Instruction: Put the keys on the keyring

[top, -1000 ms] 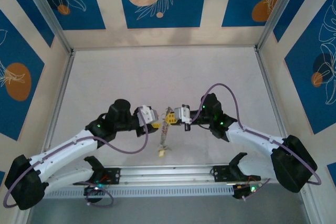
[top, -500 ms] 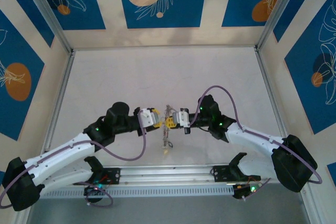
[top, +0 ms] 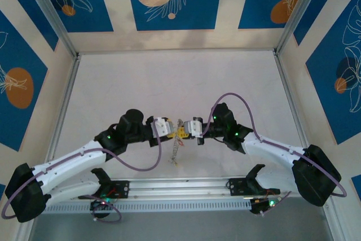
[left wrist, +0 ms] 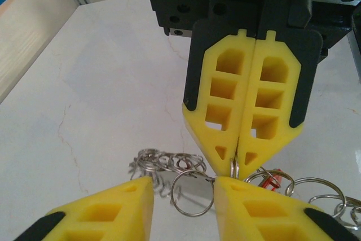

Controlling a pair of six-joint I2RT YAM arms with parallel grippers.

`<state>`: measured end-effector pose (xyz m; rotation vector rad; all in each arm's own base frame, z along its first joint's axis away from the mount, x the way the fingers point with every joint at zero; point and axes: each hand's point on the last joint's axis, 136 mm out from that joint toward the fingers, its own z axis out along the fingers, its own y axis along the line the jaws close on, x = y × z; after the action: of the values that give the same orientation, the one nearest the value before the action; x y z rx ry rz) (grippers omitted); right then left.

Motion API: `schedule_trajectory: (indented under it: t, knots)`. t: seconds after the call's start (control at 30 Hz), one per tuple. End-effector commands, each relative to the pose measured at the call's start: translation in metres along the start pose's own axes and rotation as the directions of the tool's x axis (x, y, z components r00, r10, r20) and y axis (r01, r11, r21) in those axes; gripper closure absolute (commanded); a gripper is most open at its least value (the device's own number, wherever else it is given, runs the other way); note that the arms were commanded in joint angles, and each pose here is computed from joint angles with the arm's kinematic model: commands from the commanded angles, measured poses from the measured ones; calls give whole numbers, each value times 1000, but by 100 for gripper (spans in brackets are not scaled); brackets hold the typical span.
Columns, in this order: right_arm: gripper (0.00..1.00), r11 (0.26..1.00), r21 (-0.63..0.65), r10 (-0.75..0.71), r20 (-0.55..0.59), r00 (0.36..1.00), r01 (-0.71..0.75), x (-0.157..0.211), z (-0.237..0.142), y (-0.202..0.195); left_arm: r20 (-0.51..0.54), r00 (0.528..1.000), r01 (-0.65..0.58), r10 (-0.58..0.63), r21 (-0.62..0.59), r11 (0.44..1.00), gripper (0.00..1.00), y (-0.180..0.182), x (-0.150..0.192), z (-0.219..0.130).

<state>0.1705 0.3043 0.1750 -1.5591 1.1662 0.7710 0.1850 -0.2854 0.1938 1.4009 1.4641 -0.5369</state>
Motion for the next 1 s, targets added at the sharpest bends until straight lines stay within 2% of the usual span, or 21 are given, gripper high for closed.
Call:
schedule_trajectory:
  t: [0.0, 0.23, 0.33, 0.5, 0.7, 0.83, 0.97]
  knots:
    - [100, 996, 45, -73, 43, 996, 71, -24, -2, -16, 17, 1000, -25, 24, 54, 998, 62, -9, -7, 1]
    - [100, 995, 65, -75, 34, 997, 73, -23, -3, -18, -3, 1000, -15, 16, 92, 996, 60, -15, -2, 7]
    - [100, 996, 59, -77, 41, 996, 74, -23, -3, -15, -10, 1000, -13, 14, 91, 996, 63, -14, -1, 11]
    - [100, 994, 78, -77, 33, 996, 74, -21, -3, -17, 4, 1000, -20, 20, 154, 988, 64, -23, -5, 12]
    - [100, 994, 87, -66, 15, 998, 65, -18, -3, -20, 7, 1000, -21, 21, 165, 986, 61, -27, -6, 7]
    - [100, 995, 88, -58, 16, 998, 57, -15, -3, -21, -38, 999, -28, 33, 134, 991, 58, -24, 4, 1]
    - [100, 995, 83, -55, 20, 998, 53, -16, -2, -20, -36, 999, -31, 36, 118, 993, 56, -23, 5, -1]
